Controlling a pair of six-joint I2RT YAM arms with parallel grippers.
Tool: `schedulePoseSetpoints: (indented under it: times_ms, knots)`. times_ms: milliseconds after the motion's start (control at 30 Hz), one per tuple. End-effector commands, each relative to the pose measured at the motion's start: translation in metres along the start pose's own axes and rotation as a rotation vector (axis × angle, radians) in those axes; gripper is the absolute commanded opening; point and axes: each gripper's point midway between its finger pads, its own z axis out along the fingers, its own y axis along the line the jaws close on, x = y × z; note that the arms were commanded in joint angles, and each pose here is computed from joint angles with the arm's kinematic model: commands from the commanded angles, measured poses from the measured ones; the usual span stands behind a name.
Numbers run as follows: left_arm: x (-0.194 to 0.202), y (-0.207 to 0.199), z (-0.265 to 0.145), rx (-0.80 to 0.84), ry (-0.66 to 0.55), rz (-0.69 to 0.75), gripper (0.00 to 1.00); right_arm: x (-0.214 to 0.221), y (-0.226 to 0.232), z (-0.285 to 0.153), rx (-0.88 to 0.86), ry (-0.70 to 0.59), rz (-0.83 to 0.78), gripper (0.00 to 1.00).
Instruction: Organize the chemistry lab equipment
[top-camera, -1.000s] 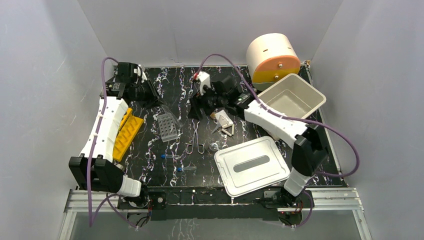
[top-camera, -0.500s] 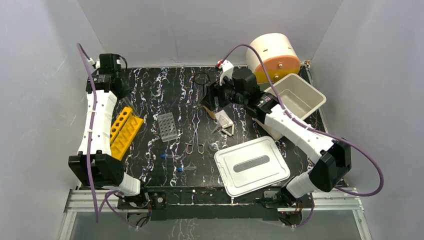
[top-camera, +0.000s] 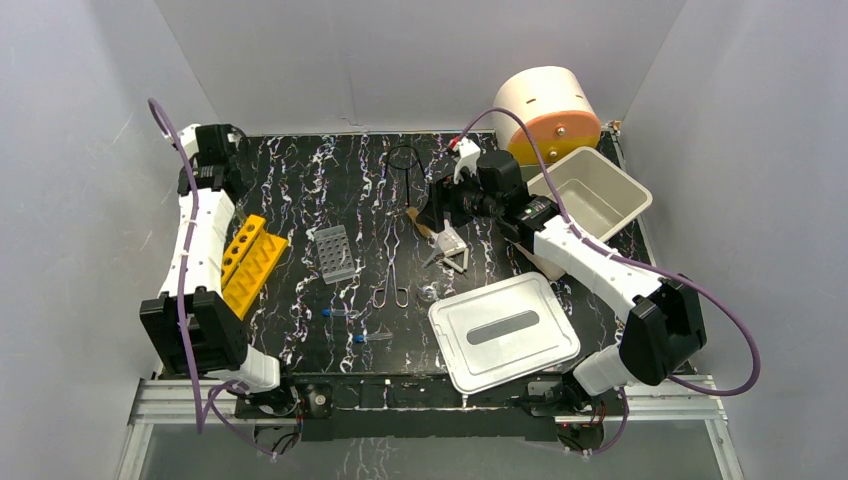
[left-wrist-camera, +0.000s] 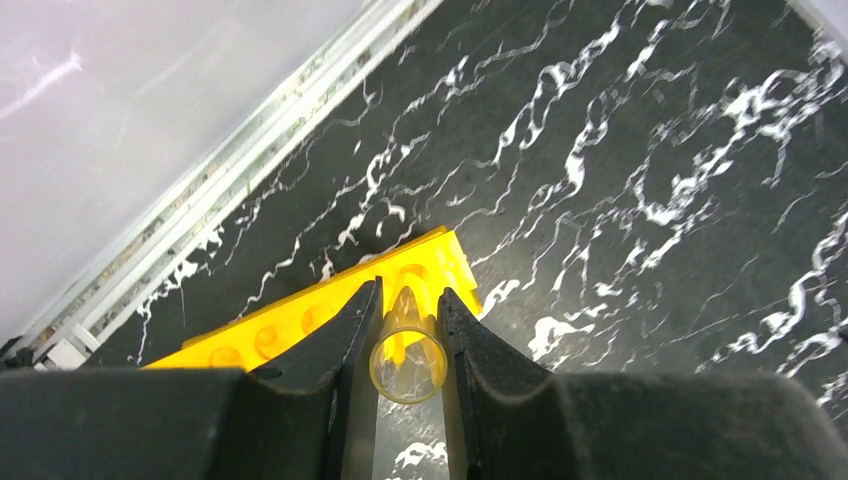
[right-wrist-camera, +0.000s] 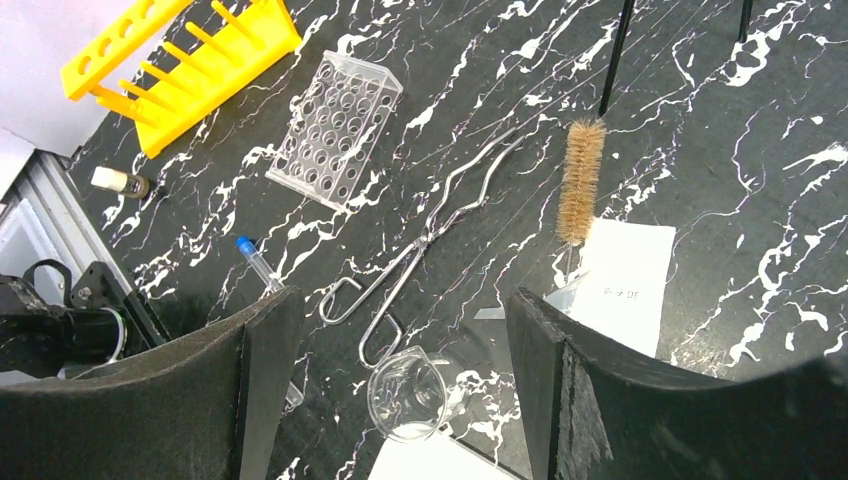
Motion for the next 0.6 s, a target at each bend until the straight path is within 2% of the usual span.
schedulePoseSetpoints:
  times_ms: [0,567]
  knots:
    - [0.007,0.010,0.003,0.007,-0.025,-0.031,0.10,-0.021,0.010,-0.005,-0.048,-0.074,-0.009,0.81]
    - [0.038,-0.003,0.028,0.088,0.010,-0.027,0.09,-0.014,0.004,0.000,-0.048,-0.063,0.012,0.81]
